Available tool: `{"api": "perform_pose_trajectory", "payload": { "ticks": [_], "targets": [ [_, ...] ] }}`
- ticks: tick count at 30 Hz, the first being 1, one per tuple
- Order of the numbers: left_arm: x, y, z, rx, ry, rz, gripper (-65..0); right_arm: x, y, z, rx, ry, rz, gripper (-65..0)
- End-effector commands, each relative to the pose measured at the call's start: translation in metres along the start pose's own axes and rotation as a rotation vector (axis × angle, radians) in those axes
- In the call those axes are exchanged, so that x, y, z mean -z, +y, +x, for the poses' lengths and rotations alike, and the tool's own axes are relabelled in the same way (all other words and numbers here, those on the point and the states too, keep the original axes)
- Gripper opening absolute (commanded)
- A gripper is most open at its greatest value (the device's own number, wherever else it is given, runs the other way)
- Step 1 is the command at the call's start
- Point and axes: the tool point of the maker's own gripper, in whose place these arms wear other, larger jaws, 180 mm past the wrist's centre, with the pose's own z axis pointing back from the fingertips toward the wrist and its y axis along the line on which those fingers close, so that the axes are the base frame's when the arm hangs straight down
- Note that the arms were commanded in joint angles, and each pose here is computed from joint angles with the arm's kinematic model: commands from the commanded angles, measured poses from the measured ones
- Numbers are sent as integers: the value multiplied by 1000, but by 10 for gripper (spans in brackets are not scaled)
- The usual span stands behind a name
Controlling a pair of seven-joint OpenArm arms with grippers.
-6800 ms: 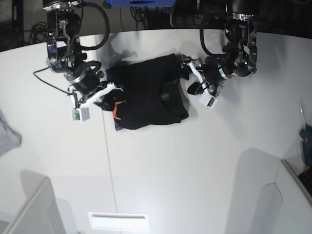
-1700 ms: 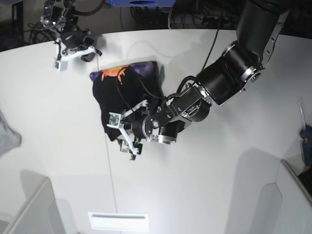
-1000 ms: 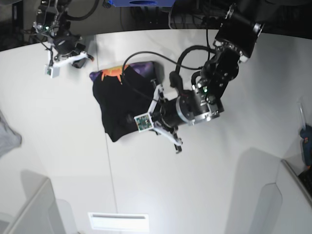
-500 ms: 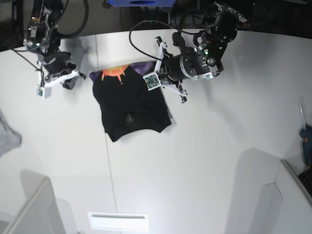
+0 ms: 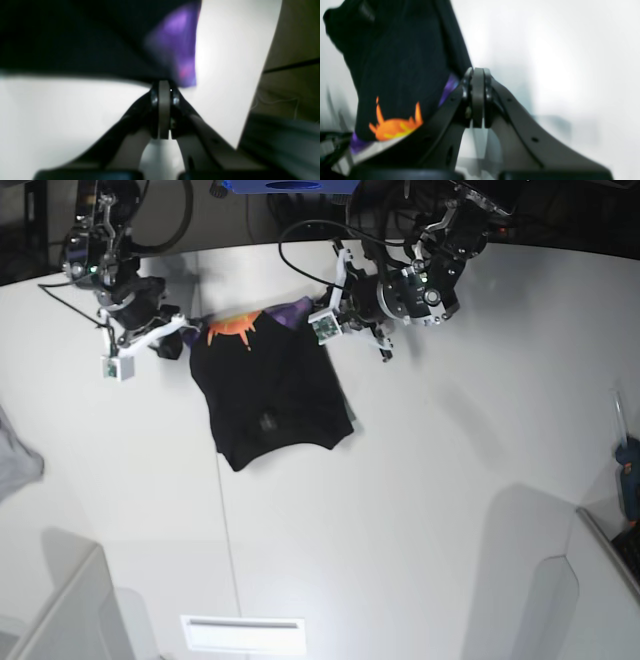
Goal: Fold the T-shirt properly
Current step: 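Lower the bundle flat and open both grippers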
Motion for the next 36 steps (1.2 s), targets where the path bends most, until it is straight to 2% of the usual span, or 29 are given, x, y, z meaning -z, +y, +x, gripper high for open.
{"api": "perform_pose_trajectory", "payload": {
  "ticks": [1, 14, 36],
  "targets": [
    [-4, 5, 12, 8, -46, 8, -650, -1, 6, 8, -14, -29, 21, -650],
    [-15, 35, 14, 48, -37, 67, -650, -7, 10, -33, 0, 63, 27, -650],
    [-20, 44, 17, 70, -41, 89, -650, -12, 6, -47, 11, 92, 16, -650]
  ]
}}
